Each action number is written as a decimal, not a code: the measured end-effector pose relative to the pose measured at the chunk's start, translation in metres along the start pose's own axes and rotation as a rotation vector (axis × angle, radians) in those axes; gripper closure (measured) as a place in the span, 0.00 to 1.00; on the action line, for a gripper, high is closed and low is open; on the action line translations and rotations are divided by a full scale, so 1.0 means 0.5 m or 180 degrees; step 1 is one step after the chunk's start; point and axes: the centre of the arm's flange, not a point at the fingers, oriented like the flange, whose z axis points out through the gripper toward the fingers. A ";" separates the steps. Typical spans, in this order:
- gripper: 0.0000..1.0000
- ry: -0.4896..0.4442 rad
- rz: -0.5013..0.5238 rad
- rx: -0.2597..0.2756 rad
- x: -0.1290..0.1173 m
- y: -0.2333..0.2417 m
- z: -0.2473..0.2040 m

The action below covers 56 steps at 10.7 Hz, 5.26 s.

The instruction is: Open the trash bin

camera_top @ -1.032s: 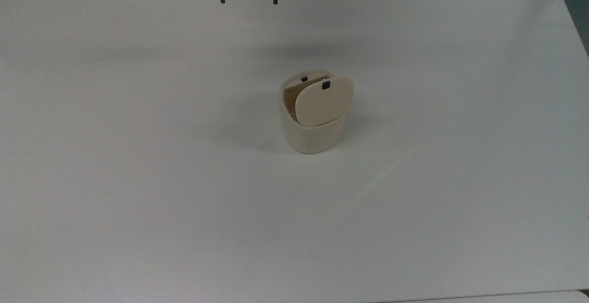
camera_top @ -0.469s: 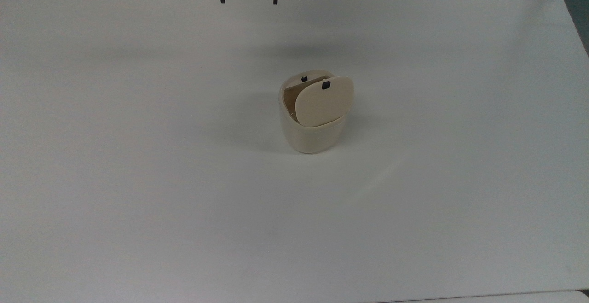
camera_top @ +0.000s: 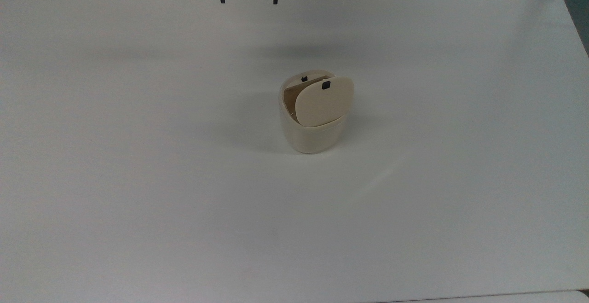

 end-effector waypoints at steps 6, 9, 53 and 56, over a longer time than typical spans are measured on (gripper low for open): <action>0.00 0.0000 0.0000 0.0000 0.000 0.000 0.000; 0.00 0.0000 0.0001 0.0000 0.000 0.000 0.000; 0.00 -0.0051 0.0051 0.0004 -0.019 0.018 -0.011; 0.00 -0.0049 0.0051 0.0004 -0.019 0.018 -0.011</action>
